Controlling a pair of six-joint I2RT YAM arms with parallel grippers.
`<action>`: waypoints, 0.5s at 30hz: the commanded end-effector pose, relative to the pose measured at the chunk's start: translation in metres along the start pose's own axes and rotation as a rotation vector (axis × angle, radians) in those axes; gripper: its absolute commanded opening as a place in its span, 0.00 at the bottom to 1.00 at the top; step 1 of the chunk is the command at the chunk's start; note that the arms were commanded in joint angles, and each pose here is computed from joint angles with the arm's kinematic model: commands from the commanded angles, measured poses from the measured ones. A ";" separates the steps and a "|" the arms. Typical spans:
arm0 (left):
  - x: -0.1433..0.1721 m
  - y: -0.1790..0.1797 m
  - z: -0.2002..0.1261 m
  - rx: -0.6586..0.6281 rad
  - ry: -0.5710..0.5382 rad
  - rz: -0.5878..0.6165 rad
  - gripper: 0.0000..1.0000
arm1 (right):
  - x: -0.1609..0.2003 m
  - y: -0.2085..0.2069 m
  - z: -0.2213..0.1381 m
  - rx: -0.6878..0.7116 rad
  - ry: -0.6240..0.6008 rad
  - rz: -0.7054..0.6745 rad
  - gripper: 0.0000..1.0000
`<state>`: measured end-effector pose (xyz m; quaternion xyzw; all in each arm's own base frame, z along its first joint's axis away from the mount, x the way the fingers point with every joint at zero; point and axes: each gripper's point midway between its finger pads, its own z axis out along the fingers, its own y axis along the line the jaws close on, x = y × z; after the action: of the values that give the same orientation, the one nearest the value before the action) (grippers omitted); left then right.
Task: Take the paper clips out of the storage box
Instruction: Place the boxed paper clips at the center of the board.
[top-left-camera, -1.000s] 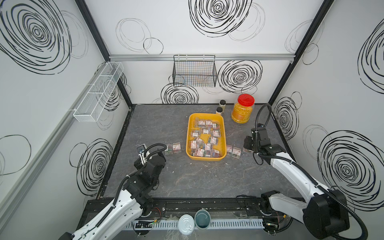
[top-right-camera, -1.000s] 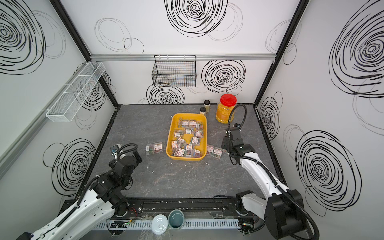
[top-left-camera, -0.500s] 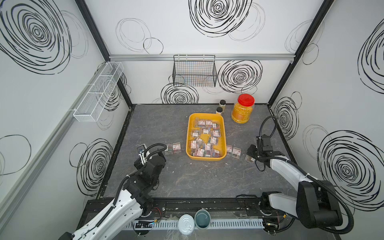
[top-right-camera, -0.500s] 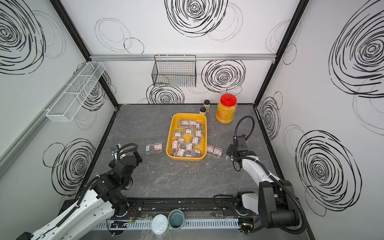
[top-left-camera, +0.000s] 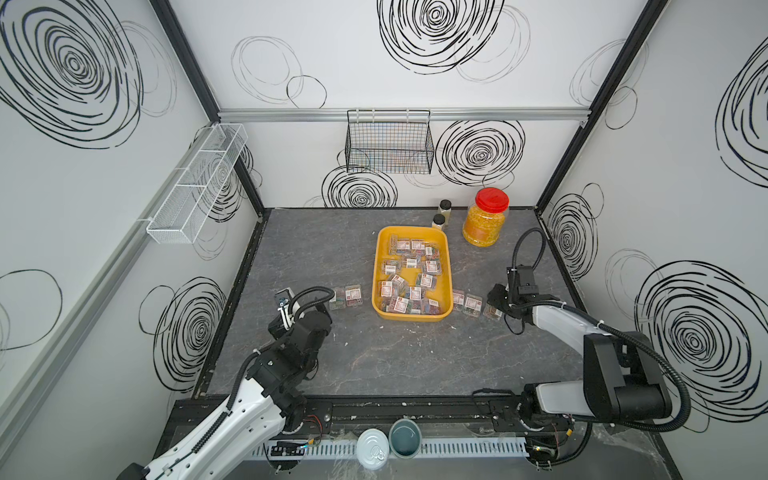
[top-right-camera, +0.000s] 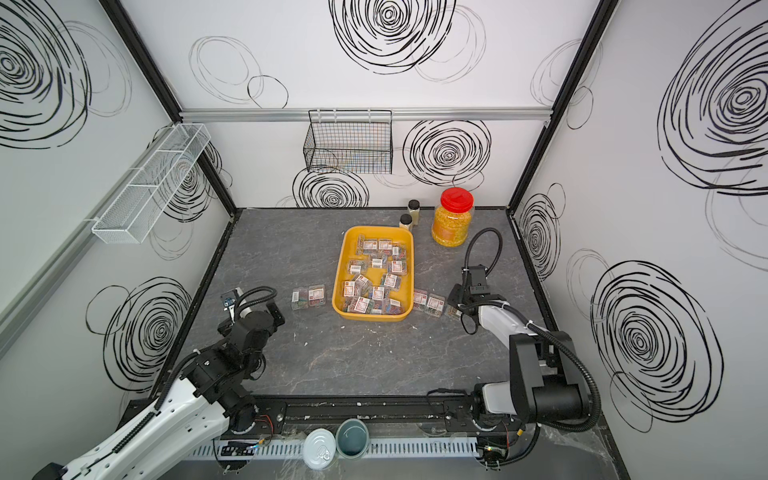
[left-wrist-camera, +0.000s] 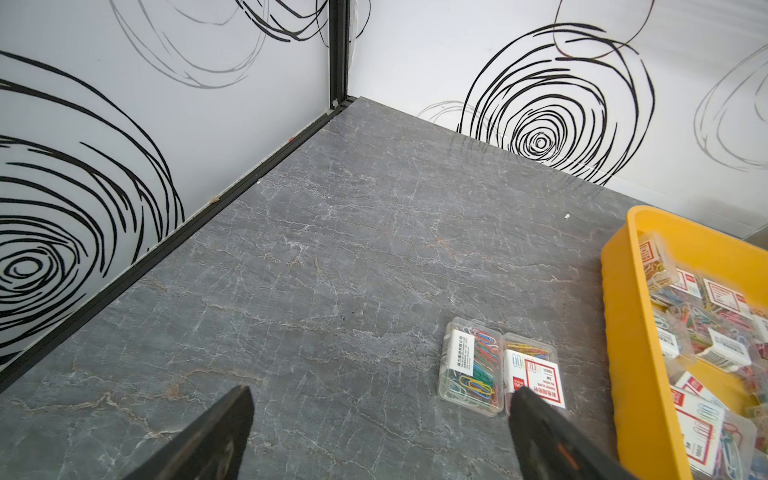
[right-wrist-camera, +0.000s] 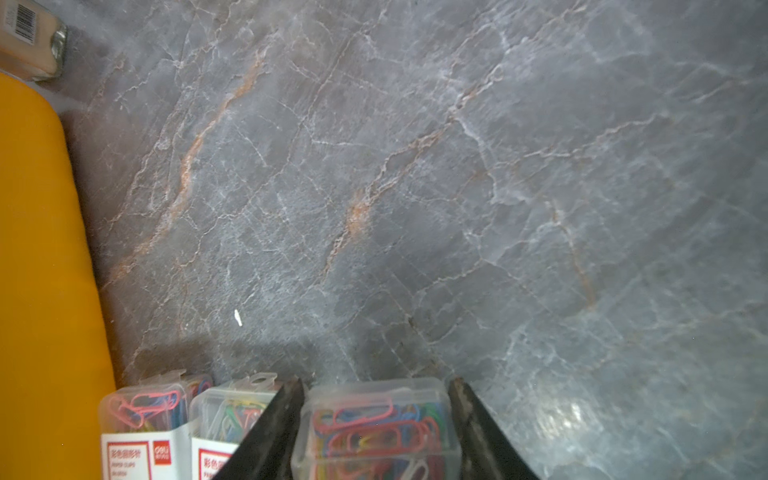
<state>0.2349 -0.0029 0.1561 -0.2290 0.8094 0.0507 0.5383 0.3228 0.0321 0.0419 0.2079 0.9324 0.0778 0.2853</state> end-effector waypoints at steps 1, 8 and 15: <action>-0.004 0.001 0.001 -0.010 -0.021 -0.015 0.99 | -0.002 0.005 0.000 0.004 -0.015 0.005 0.36; -0.004 0.001 0.001 -0.011 -0.020 -0.013 0.99 | -0.001 0.010 -0.004 0.006 -0.027 -0.001 0.56; -0.003 0.000 0.001 -0.010 -0.020 -0.014 0.99 | 0.000 0.013 -0.009 -0.024 -0.041 0.020 0.69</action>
<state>0.2351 -0.0030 0.1551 -0.2280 0.8106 0.0526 0.5367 0.3225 0.0416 0.0457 0.2081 0.9300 0.0760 0.2933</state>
